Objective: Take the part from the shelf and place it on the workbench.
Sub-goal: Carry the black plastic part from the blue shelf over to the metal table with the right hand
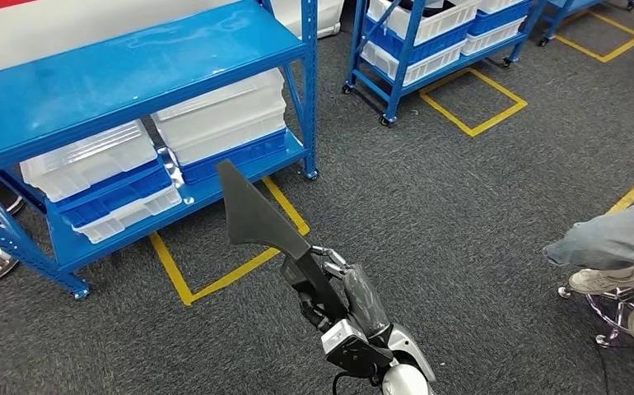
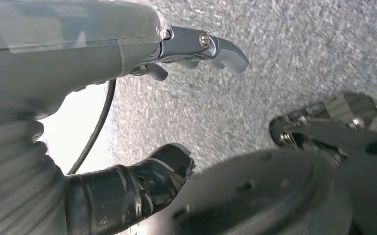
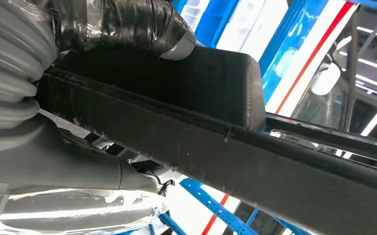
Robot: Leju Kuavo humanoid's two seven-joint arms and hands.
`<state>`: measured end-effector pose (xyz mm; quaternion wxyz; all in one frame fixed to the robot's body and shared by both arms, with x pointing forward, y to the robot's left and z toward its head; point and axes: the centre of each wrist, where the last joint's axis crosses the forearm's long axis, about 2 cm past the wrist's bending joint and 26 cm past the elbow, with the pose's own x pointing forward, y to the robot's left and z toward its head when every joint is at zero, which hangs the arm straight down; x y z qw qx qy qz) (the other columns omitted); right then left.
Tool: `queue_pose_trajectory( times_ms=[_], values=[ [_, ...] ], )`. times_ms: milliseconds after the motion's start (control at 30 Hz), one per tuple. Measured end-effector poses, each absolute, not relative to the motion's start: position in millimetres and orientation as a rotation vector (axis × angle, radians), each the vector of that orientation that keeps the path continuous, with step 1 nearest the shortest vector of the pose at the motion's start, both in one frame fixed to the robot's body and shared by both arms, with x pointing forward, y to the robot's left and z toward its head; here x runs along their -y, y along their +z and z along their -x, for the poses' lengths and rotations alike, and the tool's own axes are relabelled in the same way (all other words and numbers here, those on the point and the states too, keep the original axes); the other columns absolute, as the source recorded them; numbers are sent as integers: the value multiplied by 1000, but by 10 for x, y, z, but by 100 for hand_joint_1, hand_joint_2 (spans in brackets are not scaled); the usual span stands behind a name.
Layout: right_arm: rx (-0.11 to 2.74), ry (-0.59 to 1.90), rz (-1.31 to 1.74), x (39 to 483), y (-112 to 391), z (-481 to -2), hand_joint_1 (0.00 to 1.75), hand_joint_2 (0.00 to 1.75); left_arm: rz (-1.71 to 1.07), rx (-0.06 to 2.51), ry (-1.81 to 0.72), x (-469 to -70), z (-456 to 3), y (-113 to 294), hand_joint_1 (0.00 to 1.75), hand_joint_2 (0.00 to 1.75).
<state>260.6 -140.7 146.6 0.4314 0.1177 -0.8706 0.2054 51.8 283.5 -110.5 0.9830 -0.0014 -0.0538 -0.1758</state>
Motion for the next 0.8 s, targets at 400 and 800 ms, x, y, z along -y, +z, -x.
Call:
queue_pose_trajectory(
  times_ms=[400, 800],
  values=[
    [2164, 510, -290, 1451, 1436, -2568, 173, 175, 1, 110, -364, -2852, -521, -1105, 0, 175],
    [2171, 509, -303, 1455, 1465, -2574, 173, 175, 0, 111, -374, -2861, -513, -1106, 0, 175]
  ],
)
